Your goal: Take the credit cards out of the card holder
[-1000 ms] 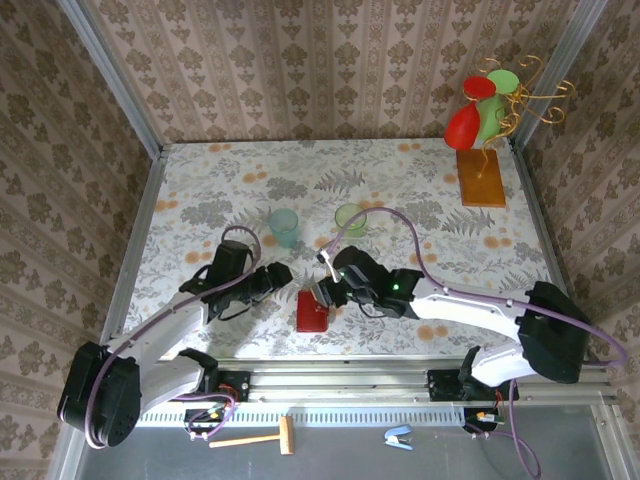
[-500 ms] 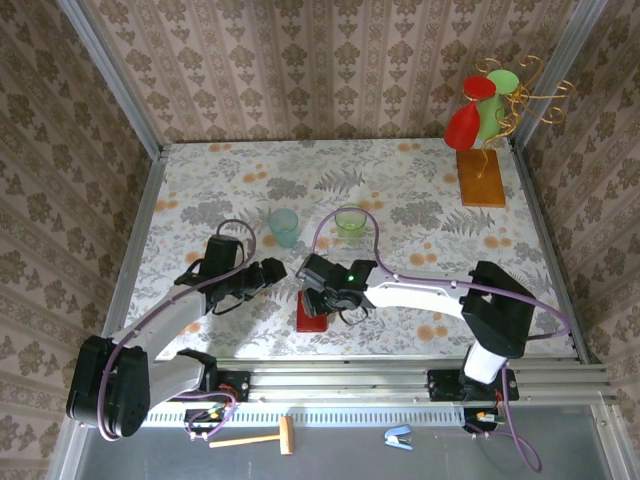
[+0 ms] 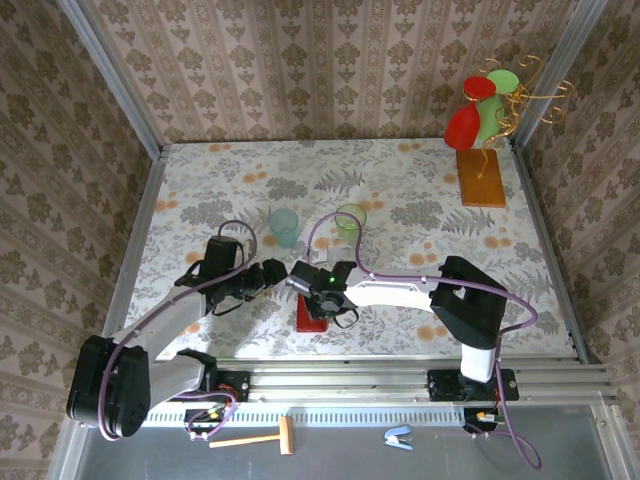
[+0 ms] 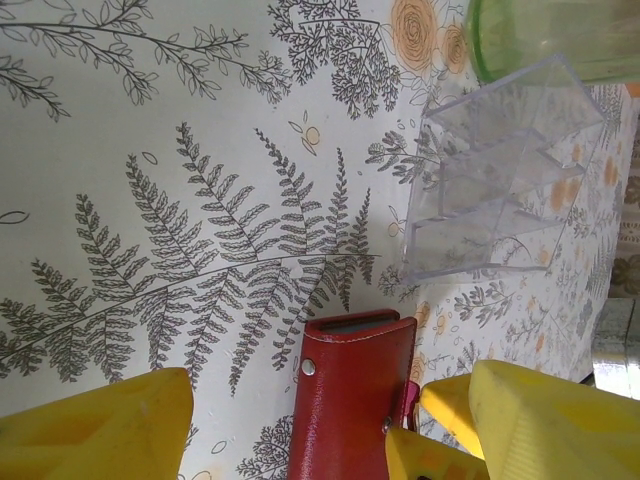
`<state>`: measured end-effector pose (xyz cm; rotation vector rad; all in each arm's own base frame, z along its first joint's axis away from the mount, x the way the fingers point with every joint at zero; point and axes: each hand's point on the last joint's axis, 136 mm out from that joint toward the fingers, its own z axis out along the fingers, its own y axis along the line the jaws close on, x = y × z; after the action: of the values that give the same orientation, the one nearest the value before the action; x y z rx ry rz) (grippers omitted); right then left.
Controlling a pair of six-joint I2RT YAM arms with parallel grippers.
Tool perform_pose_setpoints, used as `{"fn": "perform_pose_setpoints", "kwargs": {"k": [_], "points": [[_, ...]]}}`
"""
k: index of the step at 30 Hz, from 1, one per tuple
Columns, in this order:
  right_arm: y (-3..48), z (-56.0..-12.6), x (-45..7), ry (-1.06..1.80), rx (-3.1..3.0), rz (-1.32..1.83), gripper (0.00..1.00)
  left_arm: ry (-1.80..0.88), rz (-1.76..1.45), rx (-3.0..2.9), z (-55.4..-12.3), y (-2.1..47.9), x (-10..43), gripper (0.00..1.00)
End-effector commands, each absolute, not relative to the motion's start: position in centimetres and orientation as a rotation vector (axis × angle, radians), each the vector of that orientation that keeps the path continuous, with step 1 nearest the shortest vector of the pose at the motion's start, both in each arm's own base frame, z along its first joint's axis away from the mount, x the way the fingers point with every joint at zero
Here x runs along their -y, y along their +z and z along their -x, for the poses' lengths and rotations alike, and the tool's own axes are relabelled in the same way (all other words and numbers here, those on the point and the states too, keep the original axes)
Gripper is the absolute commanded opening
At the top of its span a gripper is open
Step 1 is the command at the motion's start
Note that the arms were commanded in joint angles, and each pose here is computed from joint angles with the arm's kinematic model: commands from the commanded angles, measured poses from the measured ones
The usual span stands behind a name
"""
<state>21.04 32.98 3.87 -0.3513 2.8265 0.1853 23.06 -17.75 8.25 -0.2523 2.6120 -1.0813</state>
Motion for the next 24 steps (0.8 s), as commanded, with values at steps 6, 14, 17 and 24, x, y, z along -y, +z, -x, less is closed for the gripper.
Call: {"fn": "perform_pose_setpoints", "kwargs": {"k": [6, 14, 17, 24], "points": [[5.3, -21.3, -31.1, 0.165, -2.791, 0.268, 0.22, -1.109, 0.258, -2.604, -23.5, 8.1, 18.0, 0.74], [5.2, -21.5, -30.6, 0.209, -2.795, 0.239, 0.06, -1.121, 0.262, -2.605, -23.6, 8.2, 18.2, 0.74], [6.1, -21.5, -30.6, 0.237, -2.778, 0.237, 0.0, -1.12, 0.259, -2.601, -23.7, 8.4, 18.2, 0.74], [10.0, -21.8, -31.2, 0.367, -2.703, 0.211, 0.0, -1.116, 0.245, -2.589, -24.1, 9.0, 18.3, 0.74]]}}
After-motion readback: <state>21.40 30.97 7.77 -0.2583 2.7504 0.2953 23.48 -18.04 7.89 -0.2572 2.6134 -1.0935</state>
